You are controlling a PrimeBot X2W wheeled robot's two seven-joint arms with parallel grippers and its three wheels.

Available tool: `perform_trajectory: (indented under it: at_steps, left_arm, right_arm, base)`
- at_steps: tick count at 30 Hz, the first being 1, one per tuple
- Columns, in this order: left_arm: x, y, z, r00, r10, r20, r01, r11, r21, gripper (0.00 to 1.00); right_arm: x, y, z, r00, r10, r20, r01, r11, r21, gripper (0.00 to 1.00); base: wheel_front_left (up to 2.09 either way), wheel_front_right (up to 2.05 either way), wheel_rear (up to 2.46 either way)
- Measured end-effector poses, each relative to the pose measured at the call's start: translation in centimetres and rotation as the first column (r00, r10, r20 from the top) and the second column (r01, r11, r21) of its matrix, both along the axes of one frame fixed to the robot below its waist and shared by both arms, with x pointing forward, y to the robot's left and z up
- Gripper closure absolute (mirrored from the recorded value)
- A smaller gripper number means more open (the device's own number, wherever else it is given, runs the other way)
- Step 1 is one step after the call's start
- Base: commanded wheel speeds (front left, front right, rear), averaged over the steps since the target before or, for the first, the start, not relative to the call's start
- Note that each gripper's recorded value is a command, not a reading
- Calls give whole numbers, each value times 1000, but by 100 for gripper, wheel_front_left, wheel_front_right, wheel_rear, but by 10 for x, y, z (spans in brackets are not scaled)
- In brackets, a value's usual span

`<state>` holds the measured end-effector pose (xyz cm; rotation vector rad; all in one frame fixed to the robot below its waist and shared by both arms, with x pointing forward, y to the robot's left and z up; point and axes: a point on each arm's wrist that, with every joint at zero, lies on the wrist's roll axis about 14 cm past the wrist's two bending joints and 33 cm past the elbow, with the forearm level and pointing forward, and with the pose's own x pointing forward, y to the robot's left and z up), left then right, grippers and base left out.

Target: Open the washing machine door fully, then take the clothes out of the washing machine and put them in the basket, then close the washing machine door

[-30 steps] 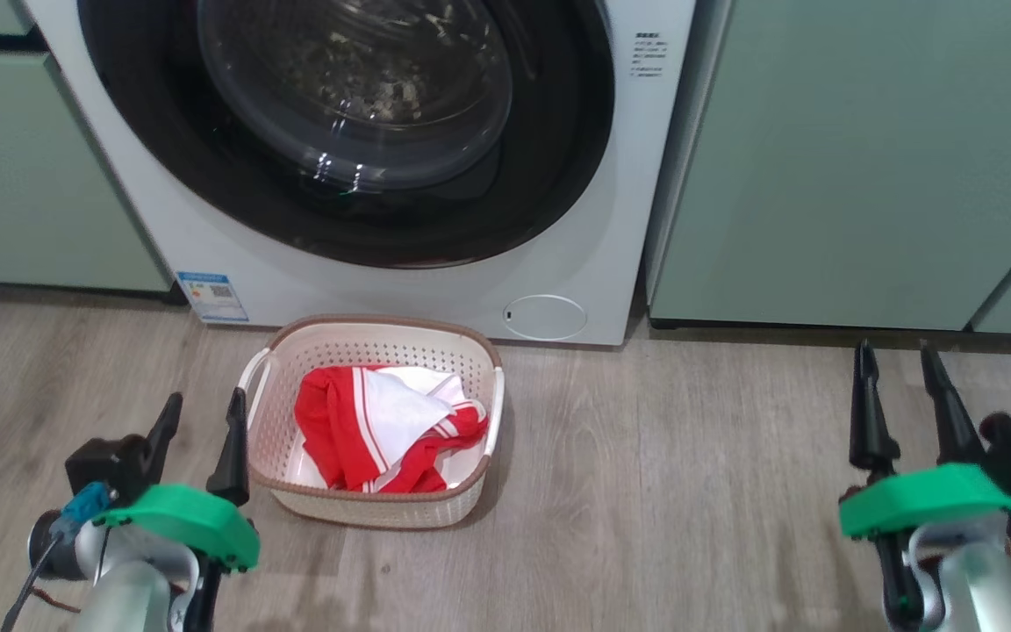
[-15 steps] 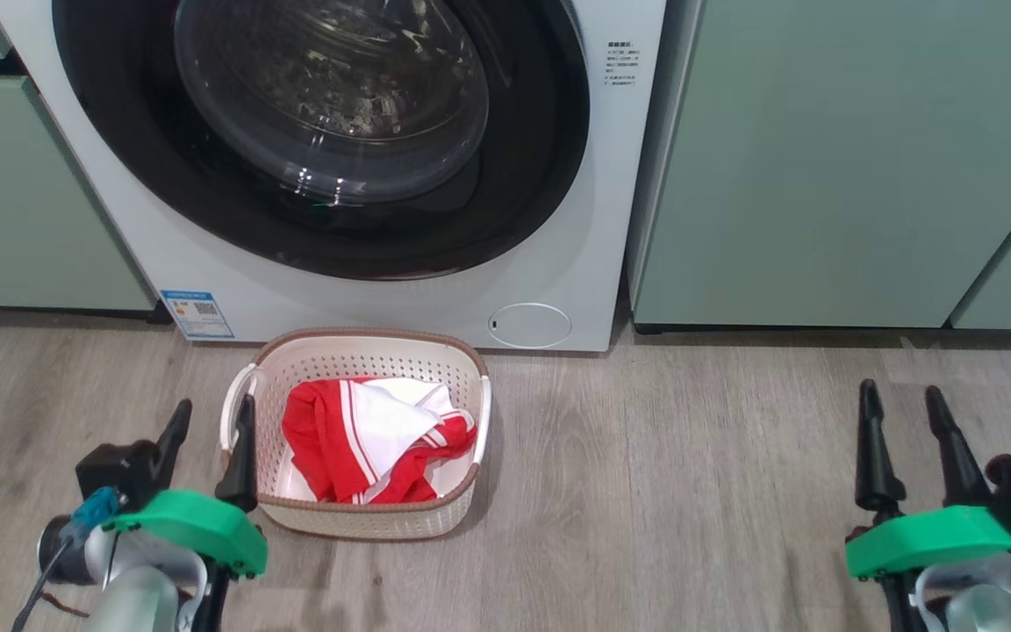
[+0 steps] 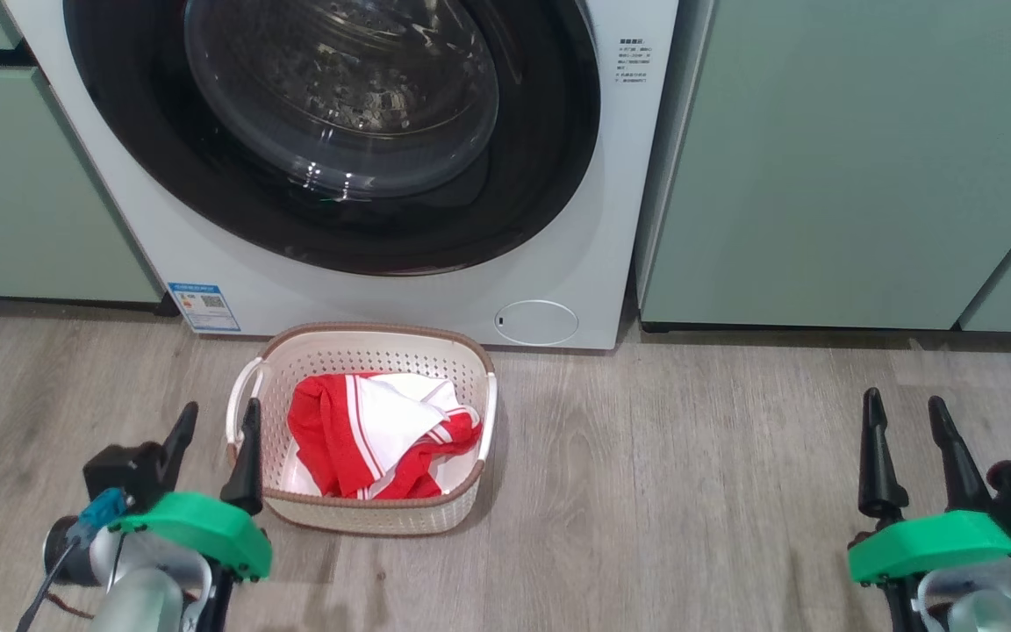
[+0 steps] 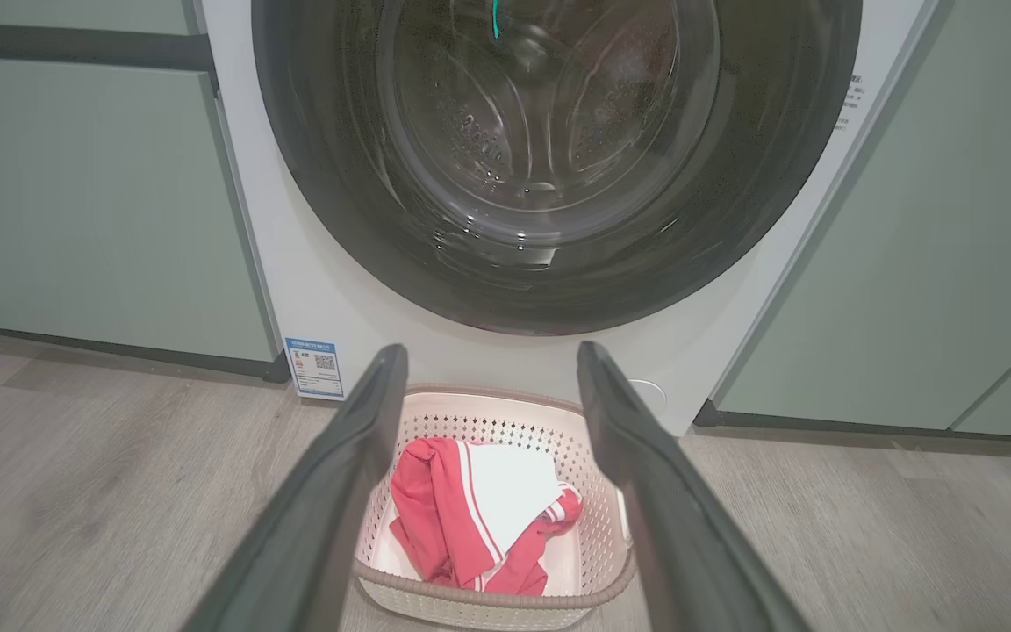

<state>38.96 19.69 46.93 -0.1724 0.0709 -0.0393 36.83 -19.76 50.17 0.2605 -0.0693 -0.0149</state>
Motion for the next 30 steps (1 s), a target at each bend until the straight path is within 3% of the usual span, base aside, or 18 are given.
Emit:
perform_trajectory:
  at_steps: [10, 11, 19, 30]
  left_arm:
    - [0, -3, -2, 1000, -11, -7, 11, 1000, 3, 0]
    - [0, -3, -2, 1000, -10, -7, 10, 1000, 4, 100]
    - [-55, -10, -78, 970, -4, -242, -4, 999, -33, 100]
    - [-47, -8, -70, 973, 26, -229, -59, 988, -141, 100]
  right_arm:
    - [1, 1, -3, 1000, 3, -8, -3, 1000, 0, 0]
    - [1, 1, -3, 1000, 4, -10, -4, 1000, 1, 100]
    - [-26, 5, -63, 980, 4, -197, 2, 1000, 31, 100]
    - [-24, 2, -64, 978, -11, -207, 40, 989, 140, 100]
  base:
    - [0, 0, 0]
    - [0, 0, 0]
    - [0, 0, 0]
    - [0, 0, 0]
